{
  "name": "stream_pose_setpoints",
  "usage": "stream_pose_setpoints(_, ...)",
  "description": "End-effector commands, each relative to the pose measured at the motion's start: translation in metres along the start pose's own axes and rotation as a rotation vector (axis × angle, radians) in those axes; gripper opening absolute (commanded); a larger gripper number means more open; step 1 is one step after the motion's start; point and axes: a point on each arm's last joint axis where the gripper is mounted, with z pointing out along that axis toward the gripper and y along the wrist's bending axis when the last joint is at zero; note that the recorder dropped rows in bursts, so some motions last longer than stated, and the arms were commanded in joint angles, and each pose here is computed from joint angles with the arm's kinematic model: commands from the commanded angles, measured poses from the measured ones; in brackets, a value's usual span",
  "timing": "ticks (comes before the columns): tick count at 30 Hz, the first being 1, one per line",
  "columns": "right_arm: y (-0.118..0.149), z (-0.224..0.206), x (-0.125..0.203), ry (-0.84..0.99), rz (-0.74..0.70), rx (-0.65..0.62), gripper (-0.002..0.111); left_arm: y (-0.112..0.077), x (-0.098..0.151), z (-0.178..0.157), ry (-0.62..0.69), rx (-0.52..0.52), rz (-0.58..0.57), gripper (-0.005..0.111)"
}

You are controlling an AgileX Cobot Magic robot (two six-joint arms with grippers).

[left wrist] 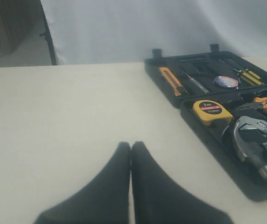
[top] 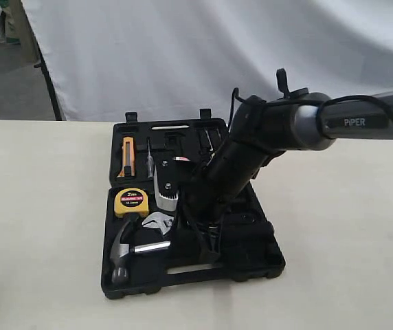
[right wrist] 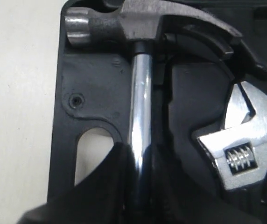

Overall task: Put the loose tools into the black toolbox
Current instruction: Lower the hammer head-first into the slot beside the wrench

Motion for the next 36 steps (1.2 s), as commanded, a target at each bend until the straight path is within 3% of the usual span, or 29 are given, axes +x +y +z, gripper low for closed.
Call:
stream_pose_setpoints(1, -0.0039, -0.0006, 0.0003, -0.015, 0.002, 0.004, 0.000, -0.0004, 0.0008, 0.0002, 0.000, 0.008, -0.002, 0.000)
stream_pose_setpoints(28, -0.0120, 0.0055, 0.0042, 0.018, -0.012, 0.079, 0.001, -0.0004, 0.0008, 0.0002, 0.000, 0.008, -0.002, 0.000)
stream_pose_setpoints(30, -0.0119, 0.0055, 0.0041, 0.018, -0.005, 0.079, 0.008, -0.0004, 0.0008, 0.0002, 0.000, 0.008, -0.002, 0.000)
stream_pose_setpoints(36, -0.0073, 0.0058, 0.0041, 0.017, 0.015, 0.027, 0.050, -0.0004, 0.0008, 0.0002, 0.000, 0.008, -0.002, 0.000)
